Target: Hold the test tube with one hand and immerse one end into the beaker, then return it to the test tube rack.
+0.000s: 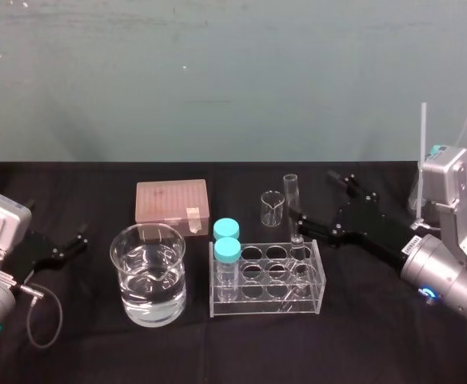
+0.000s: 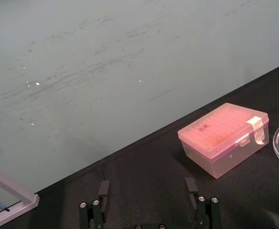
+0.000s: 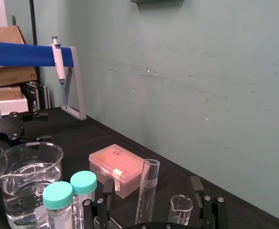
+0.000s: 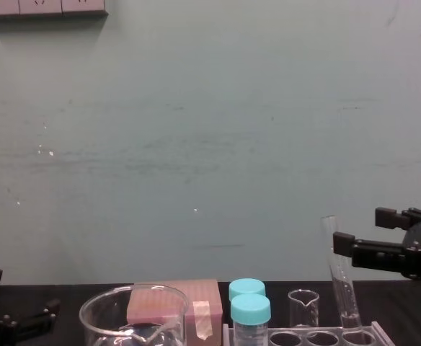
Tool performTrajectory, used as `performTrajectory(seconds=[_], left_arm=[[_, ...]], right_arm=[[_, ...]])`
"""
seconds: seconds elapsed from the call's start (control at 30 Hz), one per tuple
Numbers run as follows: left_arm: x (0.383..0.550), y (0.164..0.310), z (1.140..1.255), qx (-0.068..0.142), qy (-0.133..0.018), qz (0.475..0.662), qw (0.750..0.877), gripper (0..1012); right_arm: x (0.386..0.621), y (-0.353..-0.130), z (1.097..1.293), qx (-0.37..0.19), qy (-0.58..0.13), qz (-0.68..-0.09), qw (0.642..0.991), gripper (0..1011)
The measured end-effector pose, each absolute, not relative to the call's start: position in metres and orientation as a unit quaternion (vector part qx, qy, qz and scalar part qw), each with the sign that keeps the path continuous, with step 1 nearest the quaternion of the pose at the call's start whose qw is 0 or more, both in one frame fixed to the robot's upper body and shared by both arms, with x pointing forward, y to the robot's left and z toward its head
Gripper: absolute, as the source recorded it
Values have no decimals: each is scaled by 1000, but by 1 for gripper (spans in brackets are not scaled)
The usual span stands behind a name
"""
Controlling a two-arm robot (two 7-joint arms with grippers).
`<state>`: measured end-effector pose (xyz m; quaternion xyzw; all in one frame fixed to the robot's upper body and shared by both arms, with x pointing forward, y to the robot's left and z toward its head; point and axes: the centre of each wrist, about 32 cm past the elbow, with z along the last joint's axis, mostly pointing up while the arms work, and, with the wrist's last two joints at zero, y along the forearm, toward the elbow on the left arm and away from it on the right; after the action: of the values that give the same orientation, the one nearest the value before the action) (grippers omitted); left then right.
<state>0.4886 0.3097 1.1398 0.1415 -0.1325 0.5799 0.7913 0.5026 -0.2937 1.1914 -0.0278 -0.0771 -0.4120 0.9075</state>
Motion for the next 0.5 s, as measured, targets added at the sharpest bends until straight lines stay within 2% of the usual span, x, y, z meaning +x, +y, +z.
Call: performTrajectory(seconds=[0.5], left_arm=[[489, 310, 1140, 142, -132, 580, 791, 1000]], right_arm=[[514, -290, 1189, -24, -54, -410, 910, 1002]])
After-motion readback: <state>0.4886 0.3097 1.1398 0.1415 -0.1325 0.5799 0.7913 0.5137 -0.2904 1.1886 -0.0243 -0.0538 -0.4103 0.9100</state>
